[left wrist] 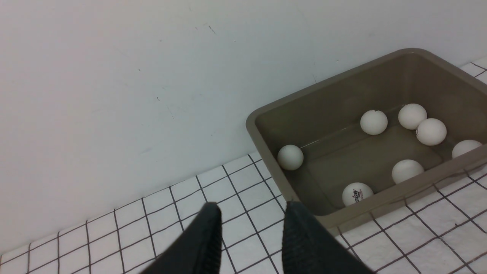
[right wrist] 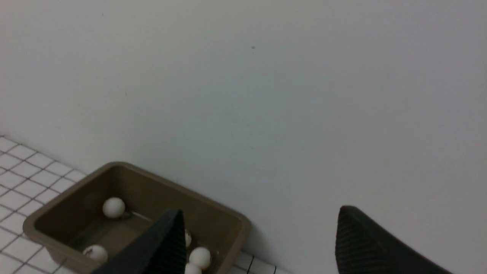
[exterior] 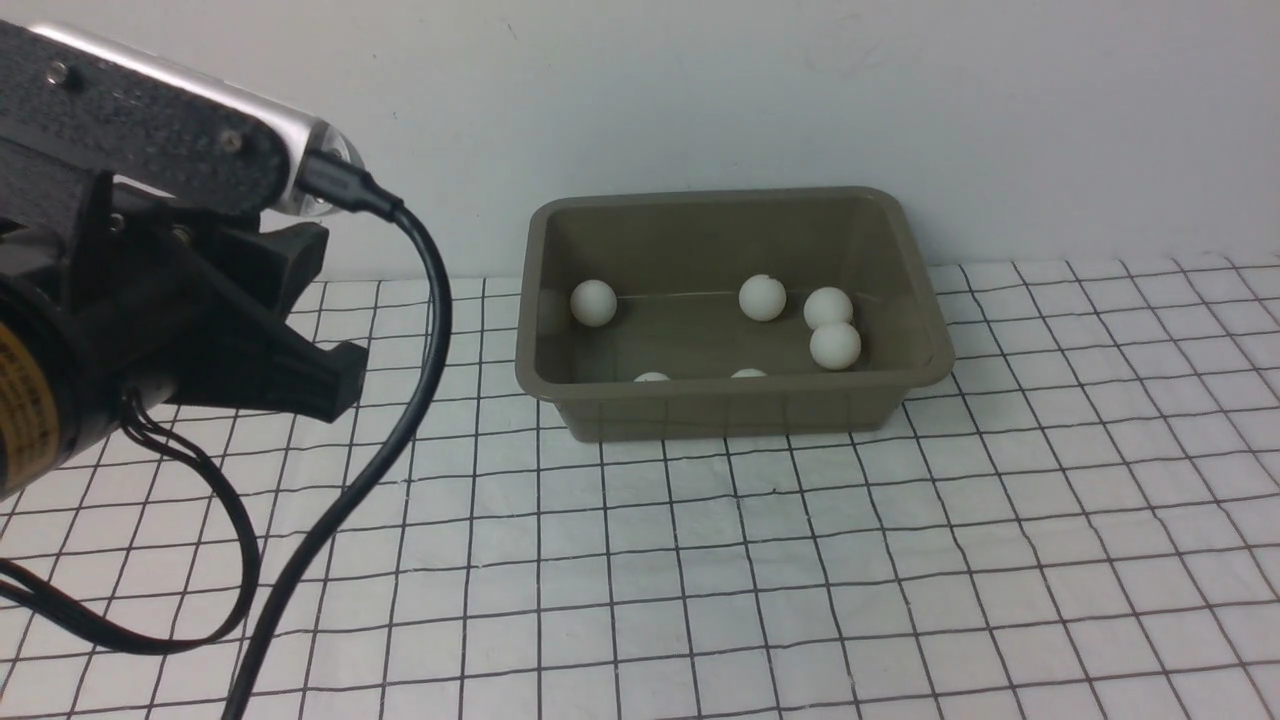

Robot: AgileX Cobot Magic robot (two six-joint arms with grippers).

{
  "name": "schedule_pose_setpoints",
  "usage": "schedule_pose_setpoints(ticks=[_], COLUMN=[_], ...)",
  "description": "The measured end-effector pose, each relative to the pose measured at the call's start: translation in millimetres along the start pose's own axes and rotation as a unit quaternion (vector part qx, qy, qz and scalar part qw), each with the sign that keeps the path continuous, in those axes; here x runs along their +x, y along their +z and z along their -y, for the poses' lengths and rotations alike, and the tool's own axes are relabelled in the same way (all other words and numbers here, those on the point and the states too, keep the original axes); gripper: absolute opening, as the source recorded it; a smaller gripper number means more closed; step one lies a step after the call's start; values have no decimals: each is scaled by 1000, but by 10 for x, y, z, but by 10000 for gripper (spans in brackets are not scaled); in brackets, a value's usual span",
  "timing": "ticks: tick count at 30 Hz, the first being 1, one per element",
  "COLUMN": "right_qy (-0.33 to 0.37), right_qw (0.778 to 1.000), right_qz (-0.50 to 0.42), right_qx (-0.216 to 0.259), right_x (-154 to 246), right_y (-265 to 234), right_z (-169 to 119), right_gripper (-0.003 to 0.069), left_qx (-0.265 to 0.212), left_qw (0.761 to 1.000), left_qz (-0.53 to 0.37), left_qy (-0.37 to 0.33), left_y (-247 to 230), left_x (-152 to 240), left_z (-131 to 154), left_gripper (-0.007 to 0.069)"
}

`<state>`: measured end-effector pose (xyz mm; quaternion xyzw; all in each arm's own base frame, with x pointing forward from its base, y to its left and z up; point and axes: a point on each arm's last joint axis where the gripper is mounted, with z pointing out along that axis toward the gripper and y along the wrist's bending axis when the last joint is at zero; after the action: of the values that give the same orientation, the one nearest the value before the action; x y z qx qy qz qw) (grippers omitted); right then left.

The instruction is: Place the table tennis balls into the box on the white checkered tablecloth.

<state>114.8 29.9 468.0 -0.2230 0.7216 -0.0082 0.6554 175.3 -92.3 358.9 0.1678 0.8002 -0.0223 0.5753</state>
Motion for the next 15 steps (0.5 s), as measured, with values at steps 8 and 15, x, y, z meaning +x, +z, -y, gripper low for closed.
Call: schedule_pose_setpoints(ticks=[8,15], right_qy=[-6,-5], right_qw=[995,998], right_qz=[-95,-69], right_qx=[-10,12], right_x=[745,1552], right_y=[-203,-301], right_z=[-241,-511], right_gripper=[482,474], left_qx=[9,21], left_qw=[1000,1000], left_qz=[9,17], left_qy=[0,-6], left_y=[0,-1], left_x=[-17,-31], left_z=[17,38], left_gripper=[209,209])
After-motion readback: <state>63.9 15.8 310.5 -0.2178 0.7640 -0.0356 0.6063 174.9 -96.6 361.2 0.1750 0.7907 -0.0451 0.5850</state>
